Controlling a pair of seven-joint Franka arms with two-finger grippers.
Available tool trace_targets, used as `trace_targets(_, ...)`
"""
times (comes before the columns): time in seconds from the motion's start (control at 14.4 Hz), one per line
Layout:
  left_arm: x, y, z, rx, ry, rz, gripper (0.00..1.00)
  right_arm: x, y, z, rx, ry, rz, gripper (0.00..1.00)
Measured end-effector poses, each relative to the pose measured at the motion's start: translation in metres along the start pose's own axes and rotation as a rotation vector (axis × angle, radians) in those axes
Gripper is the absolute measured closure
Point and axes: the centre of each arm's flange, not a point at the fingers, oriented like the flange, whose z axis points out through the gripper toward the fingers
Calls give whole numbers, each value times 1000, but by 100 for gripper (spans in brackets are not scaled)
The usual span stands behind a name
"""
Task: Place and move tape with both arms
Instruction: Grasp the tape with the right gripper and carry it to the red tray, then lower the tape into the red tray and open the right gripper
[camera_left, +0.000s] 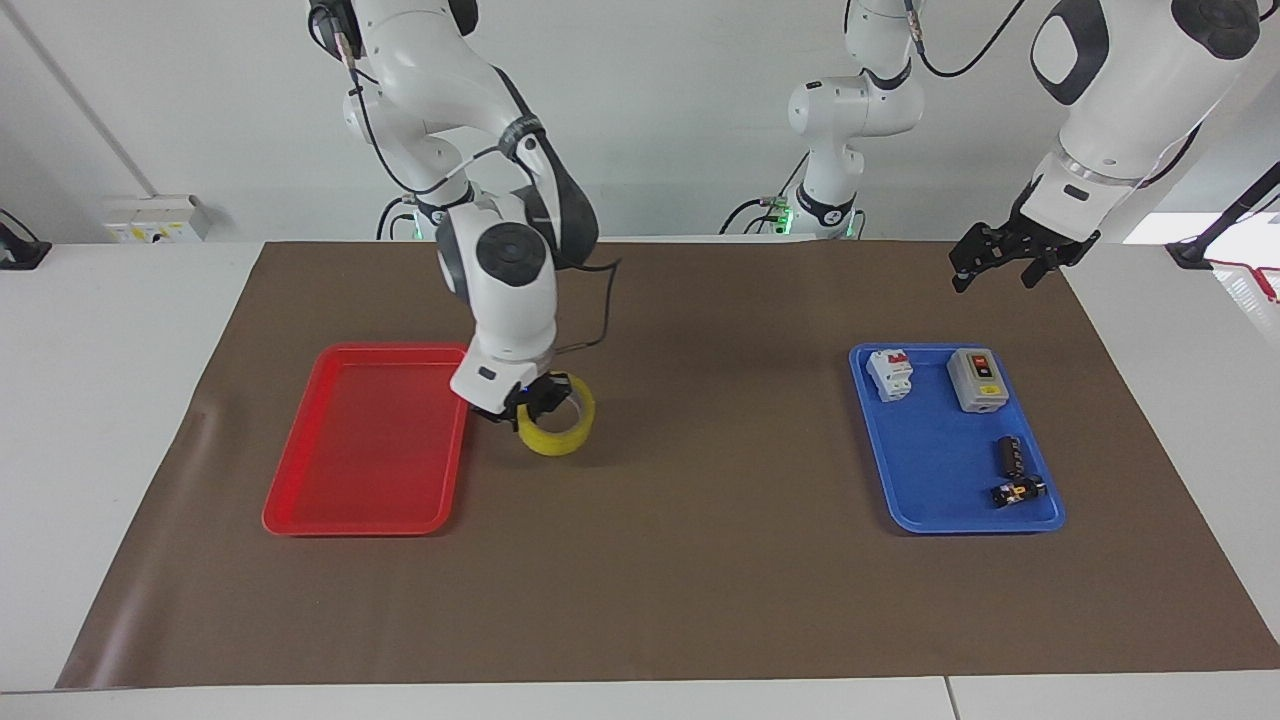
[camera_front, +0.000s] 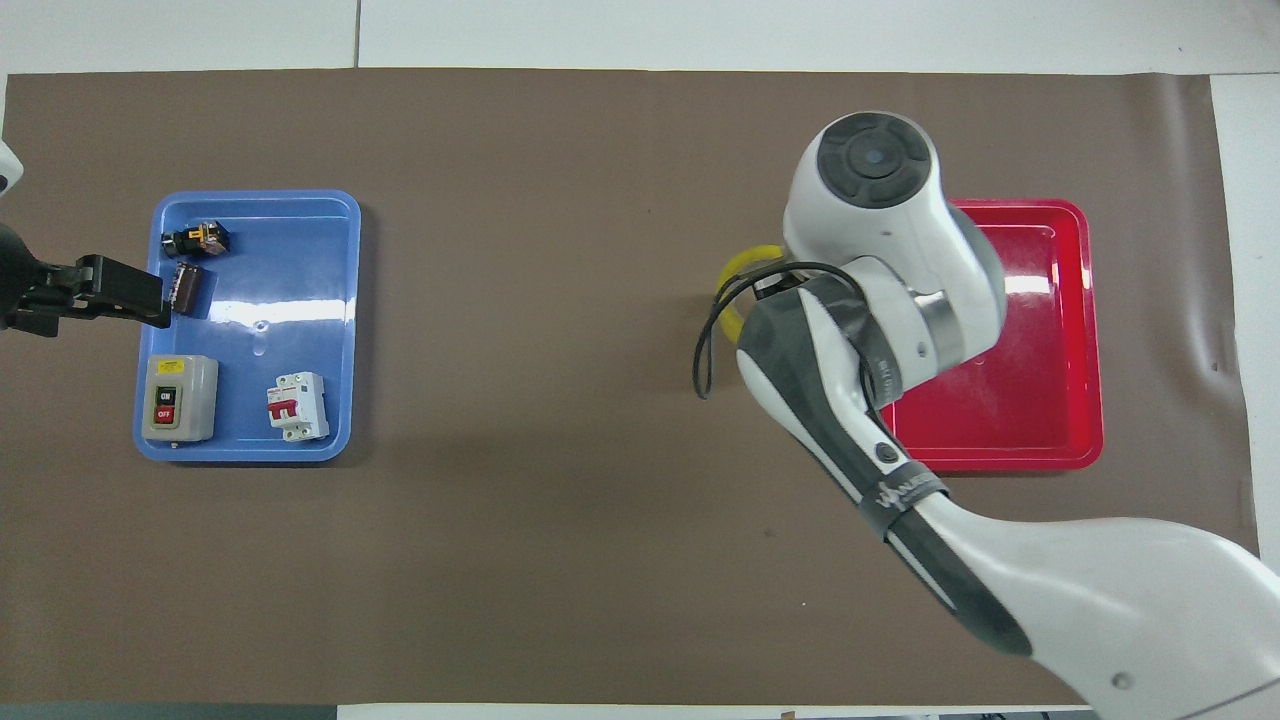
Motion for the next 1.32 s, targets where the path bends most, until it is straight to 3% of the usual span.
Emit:
trace_targets(0.21,0,1,0,-2,2,3,0,-46,129,7,19,-33,-63,79)
trace_targets(0.42,0,3,0,-3,3,8,0,-80,191,54,48,-16,-92,79)
trace_targets(0.76,0,11,0,-2,3,23,0,-111,180,123,13,114,-108,79)
trace_targets(1.32,0,11,0,-2,3,22,0,-123,175,136,5,163,-96,79)
